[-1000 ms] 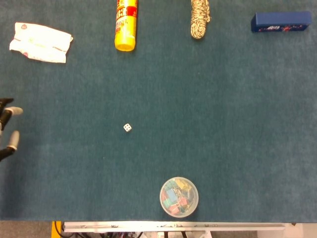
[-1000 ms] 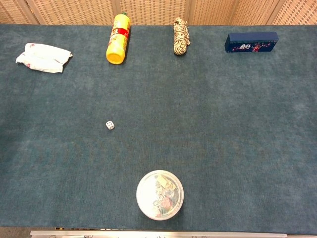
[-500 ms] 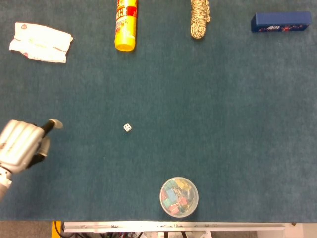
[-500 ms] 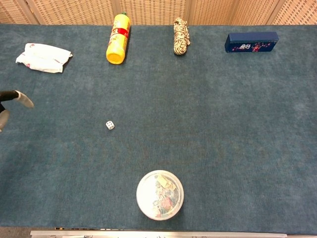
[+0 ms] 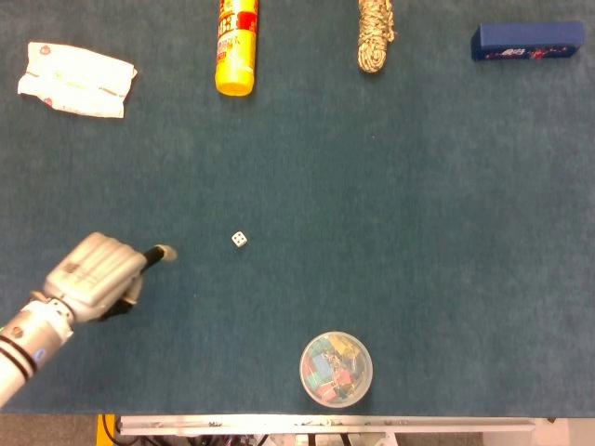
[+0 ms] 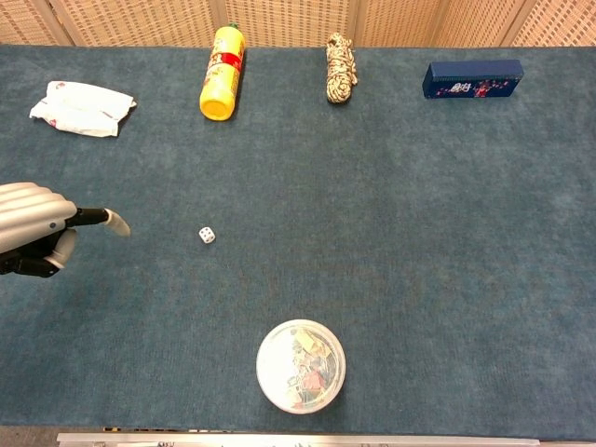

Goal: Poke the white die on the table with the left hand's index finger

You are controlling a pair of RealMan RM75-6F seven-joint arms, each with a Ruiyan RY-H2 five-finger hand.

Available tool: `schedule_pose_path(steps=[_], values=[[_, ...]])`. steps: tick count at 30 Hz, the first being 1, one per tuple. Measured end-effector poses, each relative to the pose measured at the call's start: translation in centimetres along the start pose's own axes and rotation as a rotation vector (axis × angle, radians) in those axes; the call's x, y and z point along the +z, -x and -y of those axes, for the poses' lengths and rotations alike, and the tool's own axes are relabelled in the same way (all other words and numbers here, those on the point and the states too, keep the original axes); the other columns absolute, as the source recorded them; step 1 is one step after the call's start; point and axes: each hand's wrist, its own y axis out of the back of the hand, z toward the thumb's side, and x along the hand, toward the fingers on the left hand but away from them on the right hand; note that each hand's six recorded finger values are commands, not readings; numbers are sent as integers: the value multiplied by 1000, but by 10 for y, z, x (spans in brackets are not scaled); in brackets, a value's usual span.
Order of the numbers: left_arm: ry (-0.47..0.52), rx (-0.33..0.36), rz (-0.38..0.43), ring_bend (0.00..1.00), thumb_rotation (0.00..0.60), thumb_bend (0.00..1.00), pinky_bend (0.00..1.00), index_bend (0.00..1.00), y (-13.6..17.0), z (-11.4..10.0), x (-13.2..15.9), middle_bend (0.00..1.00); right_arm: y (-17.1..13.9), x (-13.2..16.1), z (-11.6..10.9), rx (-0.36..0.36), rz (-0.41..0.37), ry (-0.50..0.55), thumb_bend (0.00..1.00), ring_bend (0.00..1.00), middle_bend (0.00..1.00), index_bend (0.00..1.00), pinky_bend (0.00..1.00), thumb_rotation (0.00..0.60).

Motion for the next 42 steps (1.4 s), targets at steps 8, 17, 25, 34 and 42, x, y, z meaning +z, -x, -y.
schedule_pose_path(steps=[8,17,25,34,42], values=[[-21,-10,62,867,600,1000,958,115,-20,-5,24,1000,0,-8,-7,-17,33,11,56,375,413,410,553,600],[-26,-39,81,883,600,1000,961,121,-39,-3,37,1000,0,-14,-13,-36,61,21,57,375,413,410,553,600],[-31,-58,98,892,600,1000,964,126,-52,0,49,1000,-1,-20,-17,-47,87,27,58,375,413,410,553,600],[-51,-92,107,907,600,1000,967,142,-64,6,56,1000,-1,-22,-21,-56,99,33,59,375,415,410,553,600],[-67,-113,110,911,600,1000,968,132,-75,12,61,1000,0,-24,-20,-50,106,29,59,375,415,410,553,600]])
